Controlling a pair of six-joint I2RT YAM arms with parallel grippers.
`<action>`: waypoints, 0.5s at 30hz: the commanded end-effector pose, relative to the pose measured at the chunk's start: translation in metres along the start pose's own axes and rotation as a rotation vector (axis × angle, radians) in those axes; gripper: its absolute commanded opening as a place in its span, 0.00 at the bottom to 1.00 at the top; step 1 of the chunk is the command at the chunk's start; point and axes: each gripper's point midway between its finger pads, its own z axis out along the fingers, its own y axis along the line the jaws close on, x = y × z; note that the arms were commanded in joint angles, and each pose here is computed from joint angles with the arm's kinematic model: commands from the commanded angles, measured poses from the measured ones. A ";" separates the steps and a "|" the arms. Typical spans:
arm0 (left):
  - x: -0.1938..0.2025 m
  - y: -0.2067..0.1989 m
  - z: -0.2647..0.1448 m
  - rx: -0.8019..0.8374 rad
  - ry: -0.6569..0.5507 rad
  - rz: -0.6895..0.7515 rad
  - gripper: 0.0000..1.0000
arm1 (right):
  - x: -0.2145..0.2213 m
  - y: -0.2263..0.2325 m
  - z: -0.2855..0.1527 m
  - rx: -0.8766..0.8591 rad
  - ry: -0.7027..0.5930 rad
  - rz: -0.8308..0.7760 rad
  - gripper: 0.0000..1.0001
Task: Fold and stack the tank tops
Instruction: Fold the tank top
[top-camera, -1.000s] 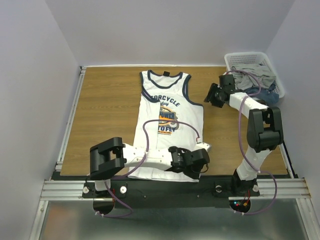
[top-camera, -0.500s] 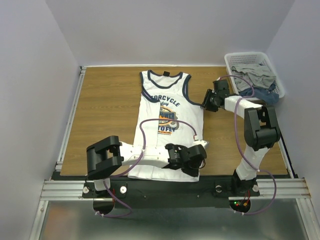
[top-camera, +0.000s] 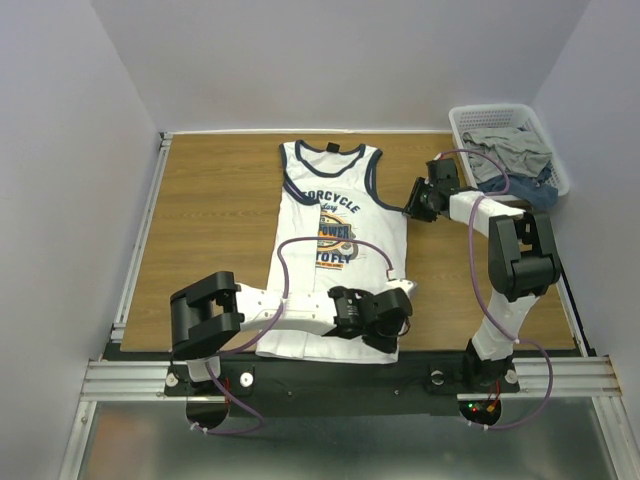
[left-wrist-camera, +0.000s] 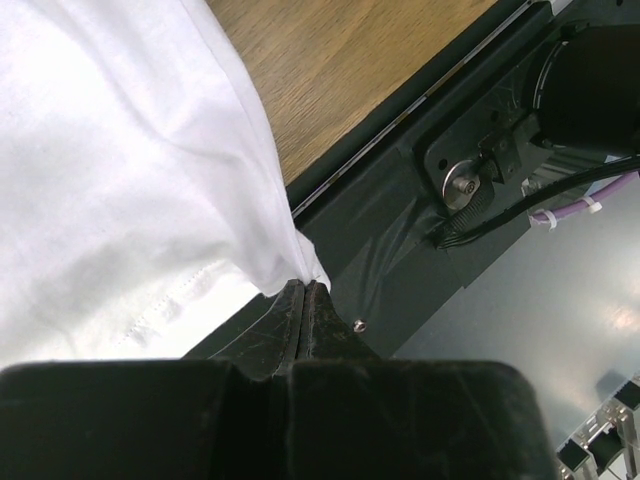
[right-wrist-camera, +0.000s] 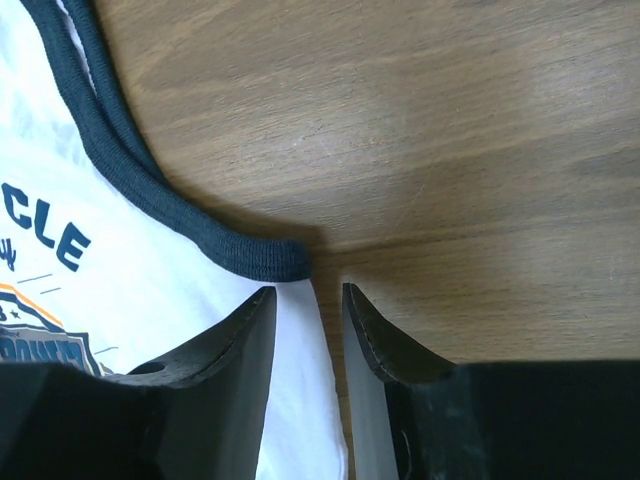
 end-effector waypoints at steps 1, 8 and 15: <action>-0.010 -0.009 -0.017 0.040 -0.045 0.003 0.00 | -0.019 0.012 0.001 -0.027 -0.056 -0.017 0.39; -0.009 -0.007 -0.018 0.039 -0.046 0.004 0.00 | -0.015 0.009 0.009 -0.018 -0.040 -0.015 0.37; -0.009 -0.009 -0.020 0.050 -0.048 0.008 0.00 | -0.017 0.011 0.012 -0.017 -0.042 -0.016 0.28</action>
